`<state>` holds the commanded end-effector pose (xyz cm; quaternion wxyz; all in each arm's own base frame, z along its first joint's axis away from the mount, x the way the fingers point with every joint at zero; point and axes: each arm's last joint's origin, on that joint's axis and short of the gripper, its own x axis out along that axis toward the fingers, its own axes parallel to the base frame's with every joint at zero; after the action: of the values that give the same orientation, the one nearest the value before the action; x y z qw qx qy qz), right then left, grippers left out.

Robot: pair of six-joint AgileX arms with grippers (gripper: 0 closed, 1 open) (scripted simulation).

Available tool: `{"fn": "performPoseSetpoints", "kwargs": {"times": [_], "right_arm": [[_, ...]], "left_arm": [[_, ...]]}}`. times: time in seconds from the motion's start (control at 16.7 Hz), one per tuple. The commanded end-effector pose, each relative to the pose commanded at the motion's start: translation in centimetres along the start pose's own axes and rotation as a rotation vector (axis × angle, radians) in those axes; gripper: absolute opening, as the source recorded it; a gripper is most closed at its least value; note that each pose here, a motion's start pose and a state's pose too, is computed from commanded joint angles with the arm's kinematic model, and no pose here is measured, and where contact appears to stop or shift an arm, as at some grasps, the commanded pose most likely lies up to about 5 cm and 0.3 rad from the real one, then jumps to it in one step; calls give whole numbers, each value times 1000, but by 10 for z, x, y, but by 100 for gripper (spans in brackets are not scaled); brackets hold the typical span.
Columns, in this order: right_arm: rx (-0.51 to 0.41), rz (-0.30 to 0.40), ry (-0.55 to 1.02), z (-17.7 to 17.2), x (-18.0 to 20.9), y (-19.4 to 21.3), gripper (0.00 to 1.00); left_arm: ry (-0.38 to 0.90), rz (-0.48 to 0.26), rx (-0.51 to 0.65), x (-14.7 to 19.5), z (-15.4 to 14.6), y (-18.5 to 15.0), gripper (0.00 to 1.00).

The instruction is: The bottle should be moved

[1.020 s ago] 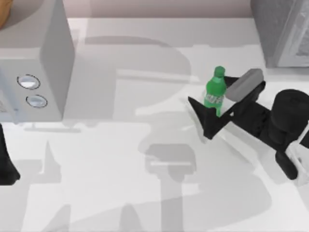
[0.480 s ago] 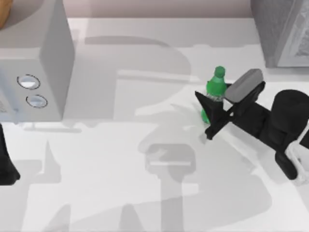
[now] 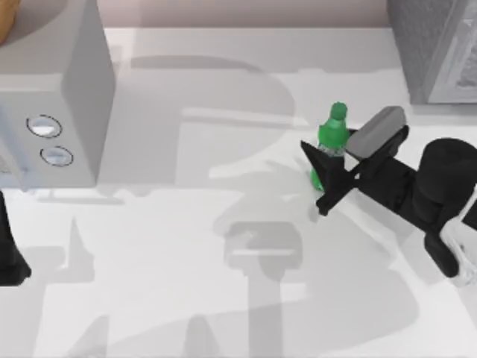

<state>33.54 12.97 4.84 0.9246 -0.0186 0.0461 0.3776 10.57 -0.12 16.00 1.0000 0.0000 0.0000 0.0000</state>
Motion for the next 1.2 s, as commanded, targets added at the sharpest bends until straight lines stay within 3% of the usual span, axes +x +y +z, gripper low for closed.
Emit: {"fn": "performPoseSetpoints", "kwargs": {"times": [0.3, 0.54, 0.9, 1.2], "right_arm": [[-13, 0, 14, 0, -3, -12, 0], [-45, 13, 99, -6, -29, -69, 0], [48, 42, 172, -13, -149, -175, 0], [41, 13, 41, 7, -250, -209, 0]], "left_arm": [[0, 0, 0, 0, 0, 0, 100], [0, 0, 0, 0, 0, 0, 100], [0, 0, 0, 0, 0, 0, 100], [0, 0, 0, 0, 0, 0, 100]]}}
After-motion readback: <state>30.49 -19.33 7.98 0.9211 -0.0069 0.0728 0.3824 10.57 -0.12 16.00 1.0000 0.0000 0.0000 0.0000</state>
